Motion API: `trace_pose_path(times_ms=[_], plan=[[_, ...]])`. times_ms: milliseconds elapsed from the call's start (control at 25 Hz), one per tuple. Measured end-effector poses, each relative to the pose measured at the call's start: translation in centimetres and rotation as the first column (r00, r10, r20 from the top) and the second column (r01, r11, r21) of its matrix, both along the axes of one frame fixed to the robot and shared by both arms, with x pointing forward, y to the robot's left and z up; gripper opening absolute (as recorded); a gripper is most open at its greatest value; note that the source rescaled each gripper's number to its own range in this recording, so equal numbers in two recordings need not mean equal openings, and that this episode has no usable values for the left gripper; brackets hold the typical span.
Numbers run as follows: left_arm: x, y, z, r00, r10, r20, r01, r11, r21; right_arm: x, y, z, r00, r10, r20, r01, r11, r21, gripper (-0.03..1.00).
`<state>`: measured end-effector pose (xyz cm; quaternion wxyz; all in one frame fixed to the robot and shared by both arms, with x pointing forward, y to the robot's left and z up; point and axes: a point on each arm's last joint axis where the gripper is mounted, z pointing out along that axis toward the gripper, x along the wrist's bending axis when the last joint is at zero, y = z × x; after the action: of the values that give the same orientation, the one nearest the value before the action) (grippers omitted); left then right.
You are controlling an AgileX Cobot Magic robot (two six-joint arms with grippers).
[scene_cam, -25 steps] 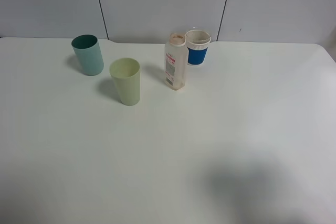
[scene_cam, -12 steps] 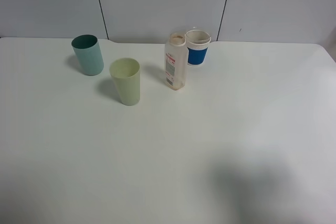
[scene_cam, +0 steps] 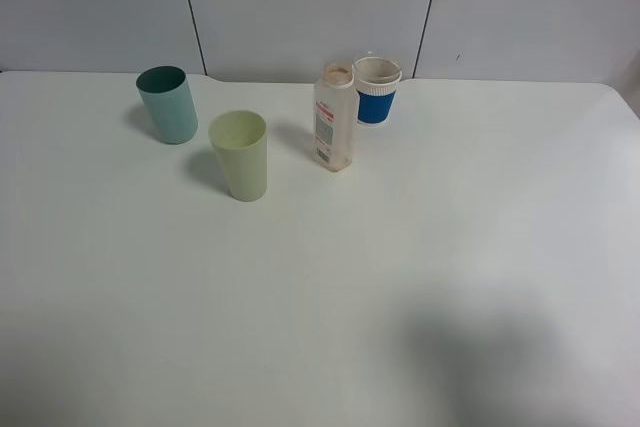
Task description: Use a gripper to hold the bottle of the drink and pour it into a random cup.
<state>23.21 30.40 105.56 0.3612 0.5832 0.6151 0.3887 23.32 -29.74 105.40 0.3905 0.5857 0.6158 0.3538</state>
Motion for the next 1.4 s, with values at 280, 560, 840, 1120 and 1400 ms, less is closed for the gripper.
trace_pose_path(times_ms=[280,560,840,1120,1400], plan=[[0.0,0.0,0.0,1.0,0.0,0.0,0.0,1.0,0.0,0.0,0.0,0.0,1.0,0.0,0.0,0.0,1.0,0.0,1.0],[0.0,0.0,0.0,1.0,0.0,0.0,0.0,1.0,0.0,0.0,0.0,0.0,1.0,0.0,0.0,0.0,1.0,0.0,1.0],[0.0,0.0,0.0,1.0,0.0,0.0,0.0,1.0,0.0,0.0,0.0,0.0,1.0,0.0,0.0,0.0,1.0,0.0,1.0],[0.0,0.0,0.0,1.0,0.0,0.0,0.0,1.0,0.0,0.0,0.0,0.0,1.0,0.0,0.0,0.0,1.0,0.0,1.0],[0.0,0.0,0.0,1.0,0.0,0.0,0.0,1.0,0.0,0.0,0.0,0.0,1.0,0.0,0.0,0.0,1.0,0.0,1.0]])
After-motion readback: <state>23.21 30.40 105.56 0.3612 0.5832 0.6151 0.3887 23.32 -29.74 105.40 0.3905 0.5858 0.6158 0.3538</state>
